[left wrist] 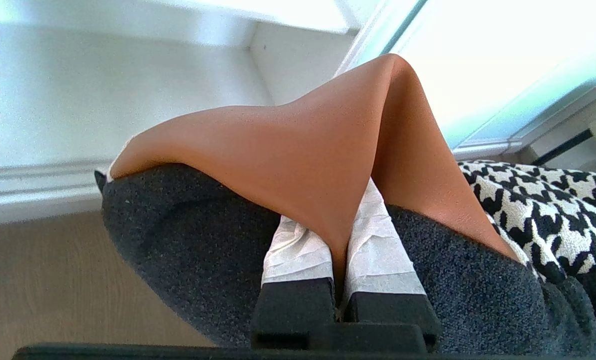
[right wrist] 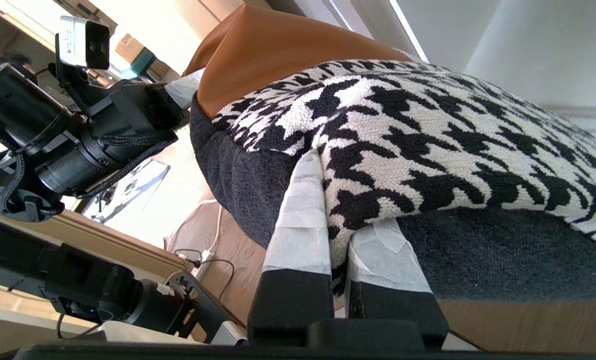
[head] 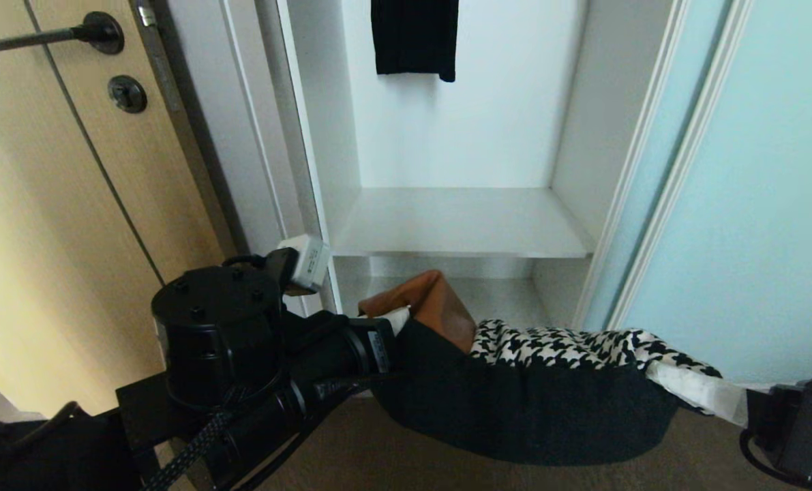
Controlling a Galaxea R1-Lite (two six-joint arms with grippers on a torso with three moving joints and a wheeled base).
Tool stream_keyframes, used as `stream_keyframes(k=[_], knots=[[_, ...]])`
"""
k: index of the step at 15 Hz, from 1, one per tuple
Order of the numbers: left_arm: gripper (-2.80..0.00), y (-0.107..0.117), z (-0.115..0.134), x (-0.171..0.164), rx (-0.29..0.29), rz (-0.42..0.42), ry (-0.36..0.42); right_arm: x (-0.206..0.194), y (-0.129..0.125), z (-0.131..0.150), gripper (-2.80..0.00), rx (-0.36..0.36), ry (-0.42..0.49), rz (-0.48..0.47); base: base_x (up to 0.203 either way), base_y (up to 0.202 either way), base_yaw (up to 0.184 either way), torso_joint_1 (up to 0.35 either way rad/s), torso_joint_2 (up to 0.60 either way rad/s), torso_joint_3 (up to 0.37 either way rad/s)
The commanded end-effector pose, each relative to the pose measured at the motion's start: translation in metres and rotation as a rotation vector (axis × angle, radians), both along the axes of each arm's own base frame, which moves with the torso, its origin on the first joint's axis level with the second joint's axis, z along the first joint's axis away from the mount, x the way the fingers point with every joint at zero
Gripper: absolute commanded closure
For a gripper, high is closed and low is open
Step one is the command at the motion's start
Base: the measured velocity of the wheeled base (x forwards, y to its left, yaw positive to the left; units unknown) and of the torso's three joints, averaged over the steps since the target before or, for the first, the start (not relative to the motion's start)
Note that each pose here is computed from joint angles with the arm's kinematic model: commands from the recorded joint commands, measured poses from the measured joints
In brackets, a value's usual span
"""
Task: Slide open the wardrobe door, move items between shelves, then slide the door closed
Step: Place the pillow on the higher shelf
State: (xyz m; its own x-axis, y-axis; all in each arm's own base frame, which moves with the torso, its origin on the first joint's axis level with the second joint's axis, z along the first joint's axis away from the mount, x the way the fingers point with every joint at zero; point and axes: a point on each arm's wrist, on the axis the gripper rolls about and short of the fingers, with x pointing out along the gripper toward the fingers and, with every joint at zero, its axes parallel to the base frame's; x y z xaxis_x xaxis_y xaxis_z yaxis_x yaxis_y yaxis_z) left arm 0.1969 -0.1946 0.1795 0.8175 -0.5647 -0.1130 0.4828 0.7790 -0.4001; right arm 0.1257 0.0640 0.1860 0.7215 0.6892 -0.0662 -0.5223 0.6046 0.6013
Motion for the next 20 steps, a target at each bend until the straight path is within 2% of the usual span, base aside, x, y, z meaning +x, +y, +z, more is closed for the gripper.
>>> stream_keyframes(k=[1, 7, 20], knots=[[0.0, -0.0001, 0.001, 0.0003, -0.007, 0.002, -0.003, 0.0006, 0.0003, -0.0002, 0.0, 0.003, 0.002, 0.002, 0.0, 0.0, 0.0, 0.005, 0.0, 0.2], [0.0, -0.0008, -0.001, 0.0009, -0.003, 0.003, 0.002, 0.001, 0.0006, 0.0014, 0.0, 0.006, -0.002, 0.003, 0.0, 0.0, 0.0, 0.003, 0.0, 0.169], [0.0, 0.0021, -0.0031, -0.0011, 0.005, 0.005, 0.005, 0.0018, 0.0018, -0.0018, 0.0, 0.0, 0.013, 0.02, 0.0, 0.0, 0.0, 0.001, 0.0, 0.006]])
